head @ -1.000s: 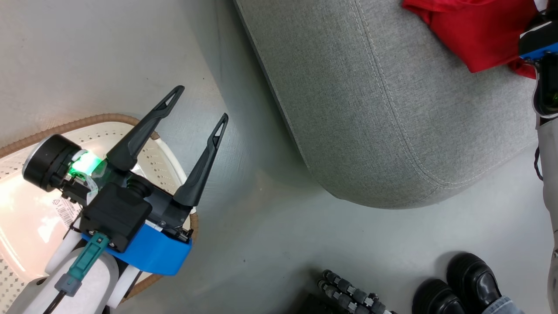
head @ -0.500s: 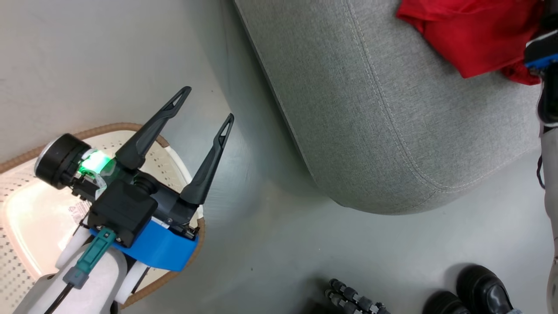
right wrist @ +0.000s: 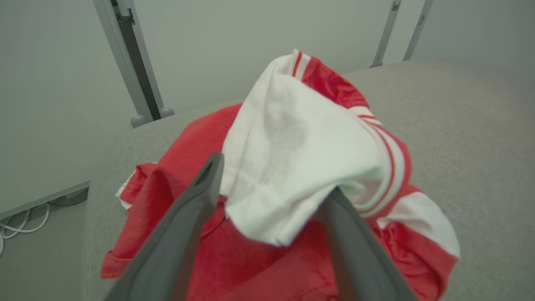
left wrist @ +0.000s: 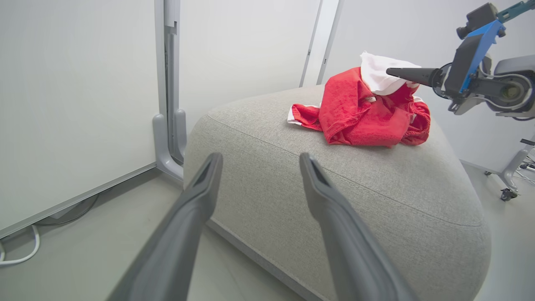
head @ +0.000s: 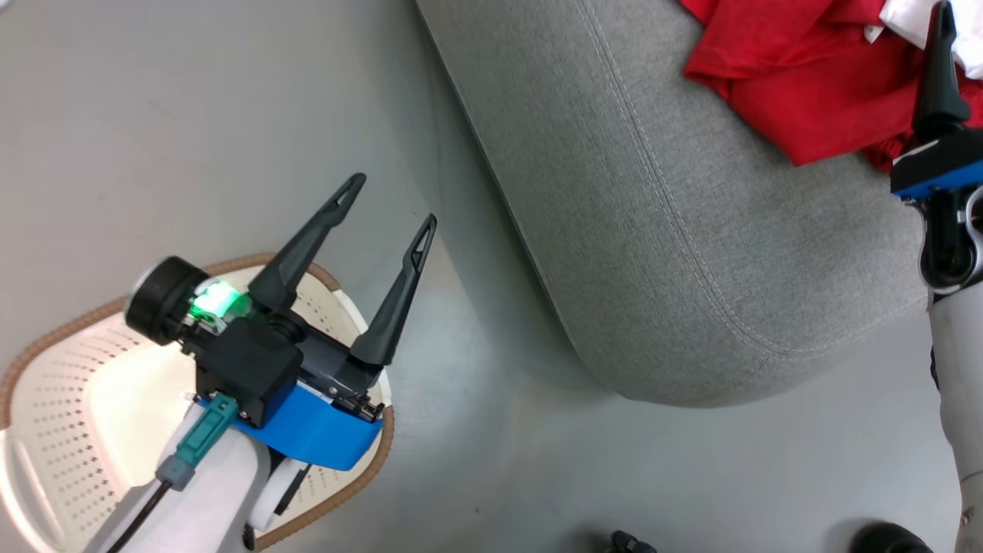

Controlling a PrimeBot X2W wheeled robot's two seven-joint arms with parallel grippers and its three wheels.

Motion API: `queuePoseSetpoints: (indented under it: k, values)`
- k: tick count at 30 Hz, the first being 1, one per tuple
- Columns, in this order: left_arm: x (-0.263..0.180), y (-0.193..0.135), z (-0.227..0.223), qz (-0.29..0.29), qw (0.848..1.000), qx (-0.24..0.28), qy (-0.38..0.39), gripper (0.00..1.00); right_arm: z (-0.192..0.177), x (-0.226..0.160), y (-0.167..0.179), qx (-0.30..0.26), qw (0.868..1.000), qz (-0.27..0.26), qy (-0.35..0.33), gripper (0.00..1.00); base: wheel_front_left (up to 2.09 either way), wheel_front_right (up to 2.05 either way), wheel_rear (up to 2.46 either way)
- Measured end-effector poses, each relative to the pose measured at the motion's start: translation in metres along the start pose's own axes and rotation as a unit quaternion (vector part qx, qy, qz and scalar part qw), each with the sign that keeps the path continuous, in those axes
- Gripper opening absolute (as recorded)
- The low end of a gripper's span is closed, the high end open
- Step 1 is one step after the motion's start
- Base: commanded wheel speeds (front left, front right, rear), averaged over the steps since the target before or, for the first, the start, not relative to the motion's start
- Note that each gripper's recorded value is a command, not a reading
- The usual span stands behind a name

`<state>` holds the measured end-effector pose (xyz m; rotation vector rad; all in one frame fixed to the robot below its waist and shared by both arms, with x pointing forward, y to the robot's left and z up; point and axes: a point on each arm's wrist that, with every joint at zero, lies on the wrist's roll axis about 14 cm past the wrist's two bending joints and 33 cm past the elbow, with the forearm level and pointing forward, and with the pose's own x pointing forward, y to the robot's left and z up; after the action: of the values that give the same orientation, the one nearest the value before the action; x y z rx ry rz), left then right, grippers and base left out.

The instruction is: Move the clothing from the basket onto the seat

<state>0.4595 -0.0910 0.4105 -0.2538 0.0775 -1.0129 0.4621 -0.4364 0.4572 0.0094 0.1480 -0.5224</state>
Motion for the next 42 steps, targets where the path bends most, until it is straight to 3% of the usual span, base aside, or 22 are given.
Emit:
queuePoseSetpoints:
  k: [25, 35, 42]
  values:
    - [-0.059, -0.029, 0.056, 0.114, 0.993, -0.007, -0.025, 1.0, 0.006, -0.092, 0.004, 0.067, 0.996, 0.041, -0.032, 1.0, 0.0, 0.0, 0.0]
    - [-0.107, -0.023, 0.068, 0.194, 0.98, 0.0, -0.037, 1.0, 0.021, -0.116, 0.031, 0.07, 0.991, 0.094, -0.057, 1.0, 0.0, 0.0, 0.0]
    - [-0.146, -0.007, 0.081, 0.267, 0.962, 0.016, -0.054, 1.0, 0.024, -0.135, 0.055, 0.066, 0.988, 0.125, -0.063, 1.0, 0.0, 0.0, 0.0]
